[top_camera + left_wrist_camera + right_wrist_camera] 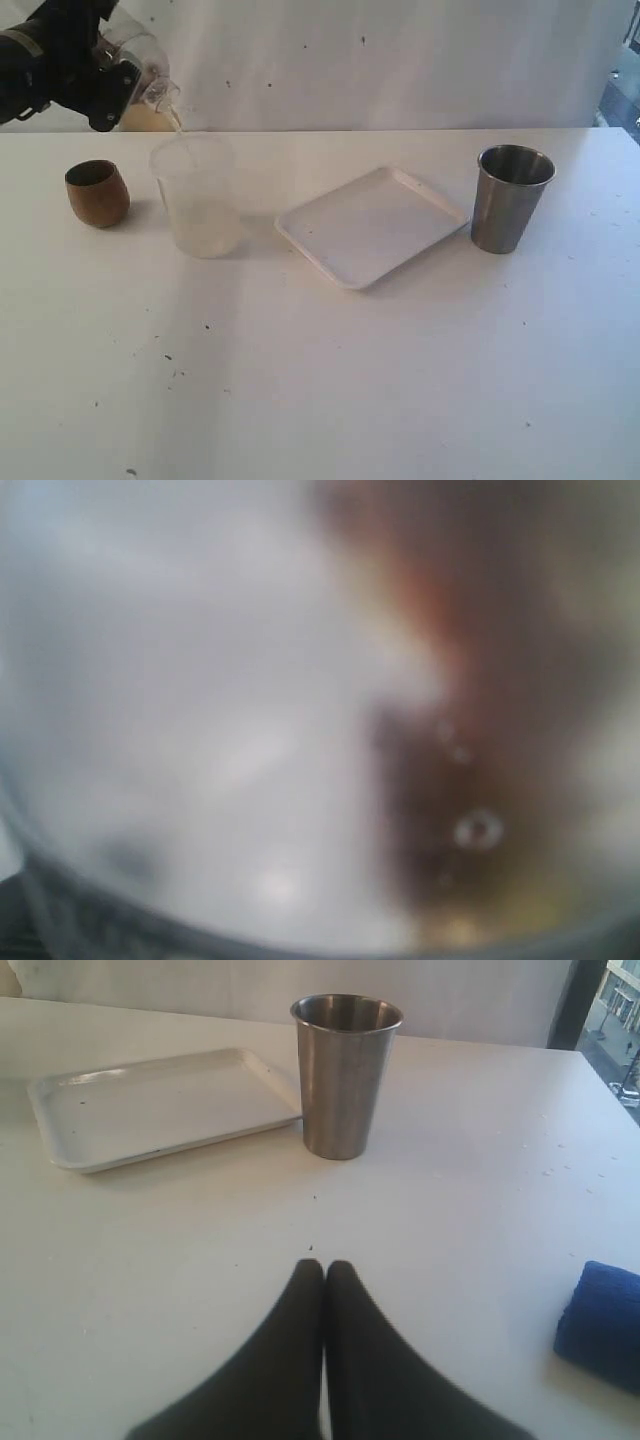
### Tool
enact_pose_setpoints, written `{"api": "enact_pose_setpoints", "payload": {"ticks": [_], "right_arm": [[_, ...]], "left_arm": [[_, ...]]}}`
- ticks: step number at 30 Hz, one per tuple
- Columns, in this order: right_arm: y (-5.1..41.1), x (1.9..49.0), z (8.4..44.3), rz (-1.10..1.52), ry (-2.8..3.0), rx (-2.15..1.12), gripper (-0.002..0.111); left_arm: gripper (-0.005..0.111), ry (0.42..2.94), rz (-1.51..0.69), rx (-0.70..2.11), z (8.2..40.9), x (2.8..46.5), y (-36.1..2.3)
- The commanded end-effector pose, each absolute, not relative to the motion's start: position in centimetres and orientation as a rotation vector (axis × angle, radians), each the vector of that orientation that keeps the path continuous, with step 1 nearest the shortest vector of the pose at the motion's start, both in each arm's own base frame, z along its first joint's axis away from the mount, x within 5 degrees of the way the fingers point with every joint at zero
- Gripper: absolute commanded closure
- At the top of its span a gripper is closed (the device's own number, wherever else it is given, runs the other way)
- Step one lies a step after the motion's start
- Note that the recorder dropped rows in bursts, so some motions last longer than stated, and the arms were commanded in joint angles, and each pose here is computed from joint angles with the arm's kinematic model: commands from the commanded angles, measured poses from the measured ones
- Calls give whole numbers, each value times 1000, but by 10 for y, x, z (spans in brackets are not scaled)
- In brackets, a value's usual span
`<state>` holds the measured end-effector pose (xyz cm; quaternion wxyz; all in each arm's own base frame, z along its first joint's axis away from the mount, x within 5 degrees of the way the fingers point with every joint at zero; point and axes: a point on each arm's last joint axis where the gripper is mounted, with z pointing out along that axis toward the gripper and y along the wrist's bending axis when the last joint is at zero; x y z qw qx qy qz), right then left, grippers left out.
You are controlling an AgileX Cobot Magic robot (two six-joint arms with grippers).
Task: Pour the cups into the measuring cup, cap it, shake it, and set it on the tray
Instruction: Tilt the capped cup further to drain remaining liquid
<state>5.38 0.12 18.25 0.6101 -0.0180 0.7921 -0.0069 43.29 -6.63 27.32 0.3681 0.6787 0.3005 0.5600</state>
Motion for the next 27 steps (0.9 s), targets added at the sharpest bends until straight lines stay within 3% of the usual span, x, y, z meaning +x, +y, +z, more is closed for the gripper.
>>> {"api": "enact_pose_setpoints", "payload": {"ticks": [1, 27], "right_arm": [[1, 54, 183, -22, 1819, -45, 108], [1, 54, 183, -22, 1819, -45, 108]], "left_arm": [[107, 747, 1476, 1657, 290, 438, -69], [107, 657, 1507, 1699, 299, 447, -77]]}}
